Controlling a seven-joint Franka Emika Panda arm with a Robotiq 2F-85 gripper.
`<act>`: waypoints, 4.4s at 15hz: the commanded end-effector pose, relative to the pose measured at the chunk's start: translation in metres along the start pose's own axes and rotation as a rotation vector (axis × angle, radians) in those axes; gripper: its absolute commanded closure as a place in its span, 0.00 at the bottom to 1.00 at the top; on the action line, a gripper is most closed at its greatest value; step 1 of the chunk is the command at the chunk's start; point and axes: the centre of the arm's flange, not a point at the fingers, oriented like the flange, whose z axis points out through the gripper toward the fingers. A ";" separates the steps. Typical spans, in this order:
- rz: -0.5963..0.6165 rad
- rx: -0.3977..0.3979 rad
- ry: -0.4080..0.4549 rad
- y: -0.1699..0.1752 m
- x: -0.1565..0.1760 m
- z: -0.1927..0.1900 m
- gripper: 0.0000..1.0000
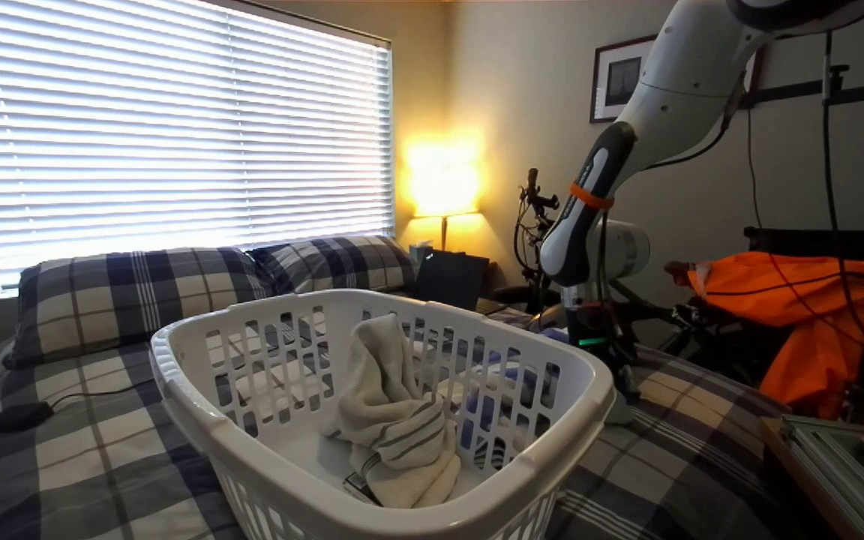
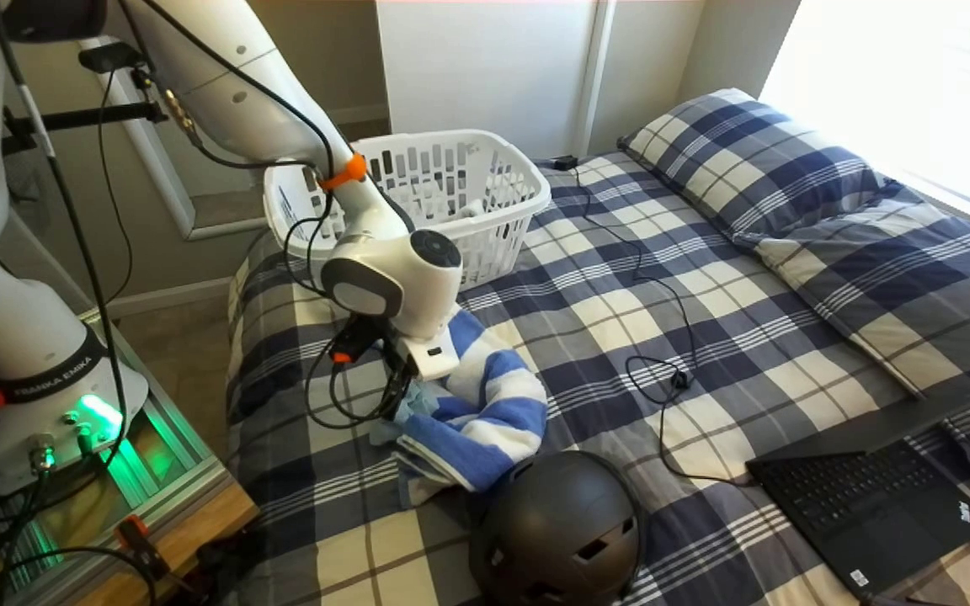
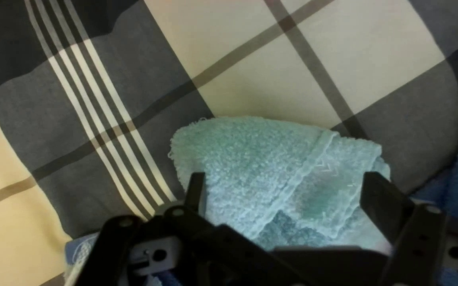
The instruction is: Put the blue cloth in the basket
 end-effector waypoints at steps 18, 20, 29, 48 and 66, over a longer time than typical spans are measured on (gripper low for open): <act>0.066 0.019 -0.012 -0.020 -0.002 -0.004 1.00; 0.017 0.018 0.071 -0.026 -0.015 -0.024 1.00; -0.299 -0.113 0.462 -0.056 -0.084 -0.104 0.98; -0.487 -0.120 0.596 -0.085 -0.124 -0.150 0.98; -1.046 -0.111 0.976 -0.211 -0.229 -0.231 0.98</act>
